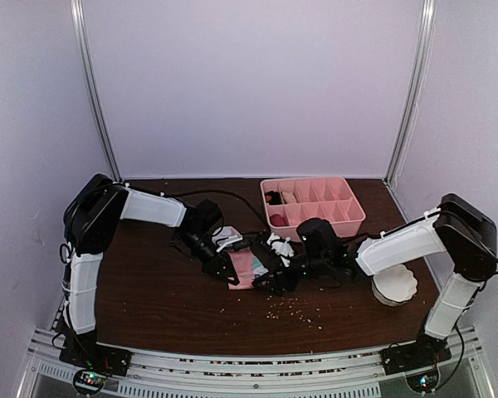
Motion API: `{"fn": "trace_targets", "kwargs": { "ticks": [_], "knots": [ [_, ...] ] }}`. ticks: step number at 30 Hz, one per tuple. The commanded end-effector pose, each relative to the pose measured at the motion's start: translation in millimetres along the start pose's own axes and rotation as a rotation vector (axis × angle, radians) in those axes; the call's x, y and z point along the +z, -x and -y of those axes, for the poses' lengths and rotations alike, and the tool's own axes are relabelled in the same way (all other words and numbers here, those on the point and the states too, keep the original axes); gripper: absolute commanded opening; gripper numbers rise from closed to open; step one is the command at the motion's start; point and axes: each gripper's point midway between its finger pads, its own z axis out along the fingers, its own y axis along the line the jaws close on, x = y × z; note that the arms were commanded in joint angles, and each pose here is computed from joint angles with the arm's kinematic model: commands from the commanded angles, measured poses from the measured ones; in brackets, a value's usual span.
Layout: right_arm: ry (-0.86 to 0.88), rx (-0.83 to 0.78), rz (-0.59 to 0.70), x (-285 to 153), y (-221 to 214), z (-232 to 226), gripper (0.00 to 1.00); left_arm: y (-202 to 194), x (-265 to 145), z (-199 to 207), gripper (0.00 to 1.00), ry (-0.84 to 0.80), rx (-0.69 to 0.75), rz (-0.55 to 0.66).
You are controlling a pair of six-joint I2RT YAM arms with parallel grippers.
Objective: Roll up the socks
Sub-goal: Roll the sock at the center of the board.
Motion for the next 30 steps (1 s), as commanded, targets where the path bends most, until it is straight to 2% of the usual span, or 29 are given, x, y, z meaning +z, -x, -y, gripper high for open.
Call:
{"fn": "trace_targets", "kwargs": {
  "ticks": [1,9,12,14,15,17,19,22,26,30],
  "knots": [
    [0.061,-0.051,-0.084,22.8,-17.1,0.3,0.7,-53.8,17.1,-33.3,0.0,0.104,-0.104,-0.17],
    [0.051,-0.032,-0.095,42.8,-14.9,9.9,0.56,-54.2,14.6,-33.6,0.0,0.108,-0.089,-0.187],
    [0.074,-0.008,-0.101,47.0,-17.3,7.1,0.42,-54.9,14.8,-33.2,0.0,0.108,-0.087,-0.189],
    [0.082,0.016,-0.122,50.1,-22.8,7.4,0.28,-53.7,13.4,-32.4,0.0,0.103,-0.088,-0.181],
    [0.092,0.027,-0.133,51.3,-25.8,6.5,0.22,-50.9,11.7,-32.0,0.03,0.105,-0.08,-0.17],
    [0.099,0.05,-0.162,53.1,-33.1,7.1,0.11,-44.0,5.5,-31.1,0.15,0.121,-0.055,-0.133],
    [0.1,0.08,-0.196,53.4,-42.7,8.9,0.03,-33.7,-4.2,-27.2,0.22,0.132,-0.015,-0.084],
    [0.088,0.185,-0.24,54.7,-53.4,19.4,0.0,-17.0,-23.3,-15.0,0.34,0.143,0.067,0.0],
    [0.076,0.319,-0.345,54.5,-66.8,25.4,0.0,5.3,-47.0,3.9,0.44,0.21,0.286,0.087],
    [0.001,0.469,-0.426,47.7,-83.5,31.3,0.0,8.8,-47.8,17.4,0.45,0.26,0.443,0.036]
  ]
}}
